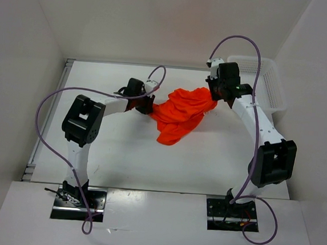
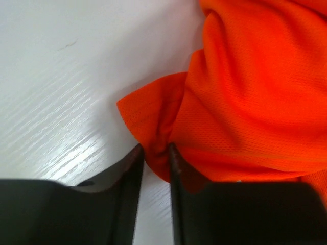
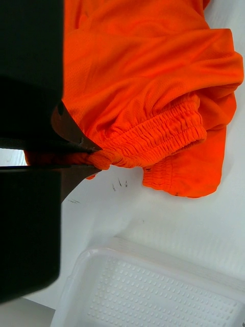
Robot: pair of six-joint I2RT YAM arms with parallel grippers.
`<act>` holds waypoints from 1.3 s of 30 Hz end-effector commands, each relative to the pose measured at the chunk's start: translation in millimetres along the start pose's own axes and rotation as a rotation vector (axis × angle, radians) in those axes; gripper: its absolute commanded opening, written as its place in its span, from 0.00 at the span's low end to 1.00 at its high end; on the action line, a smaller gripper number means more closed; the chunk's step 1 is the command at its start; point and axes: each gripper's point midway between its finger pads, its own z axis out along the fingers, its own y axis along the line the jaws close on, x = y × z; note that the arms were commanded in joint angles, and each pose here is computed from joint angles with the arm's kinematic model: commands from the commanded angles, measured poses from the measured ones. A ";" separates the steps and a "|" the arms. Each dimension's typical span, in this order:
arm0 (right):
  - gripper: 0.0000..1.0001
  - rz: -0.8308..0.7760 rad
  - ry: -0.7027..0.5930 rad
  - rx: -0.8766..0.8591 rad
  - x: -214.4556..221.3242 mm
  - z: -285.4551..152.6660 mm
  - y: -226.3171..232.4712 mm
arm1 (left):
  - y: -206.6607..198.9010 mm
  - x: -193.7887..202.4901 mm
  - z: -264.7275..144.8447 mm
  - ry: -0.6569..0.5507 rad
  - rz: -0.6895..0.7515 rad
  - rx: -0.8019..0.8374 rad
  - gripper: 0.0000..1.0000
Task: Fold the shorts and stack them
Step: Flatten the shorts out
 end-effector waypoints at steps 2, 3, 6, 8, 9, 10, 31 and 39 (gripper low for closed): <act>0.00 -0.014 -0.052 0.002 -13.0 -18.6 -1.5 | -17.6 0.2 9.2 -0.075 0.029 0.126 0.13; 0.00 -0.013 -0.064 0.004 -17.9 -20.6 -2.6 | -23.9 -3.8 6.0 -0.097 0.038 0.158 0.01; 0.00 -0.010 -0.114 0.015 -38.1 -29.5 -7.2 | -21.9 -23.5 -9.3 -0.146 0.050 0.155 0.00; 0.00 -0.005 -0.176 0.037 -63.3 -42.8 -14.7 | -17.2 -50.8 -26.9 -0.205 0.059 0.175 0.00; 0.00 -0.003 -0.195 0.052 -72.7 -45.9 -18.7 | -8.3 -70.6 -49.4 -0.250 0.058 0.184 0.00; 0.00 0.000 -0.228 0.058 -85.2 -53.5 -21.7 | -2.1 -83.9 -63.4 -0.276 0.059 0.183 0.00; 0.00 -0.058 -0.896 -0.261 -216.3 -354.8 13.3 | -31.3 -211.2 -494.0 -0.817 0.233 -0.232 0.00; 0.00 -0.099 -1.159 -0.426 -211.4 -486.7 39.2 | -94.7 -241.6 -660.3 -1.104 0.381 -0.537 0.00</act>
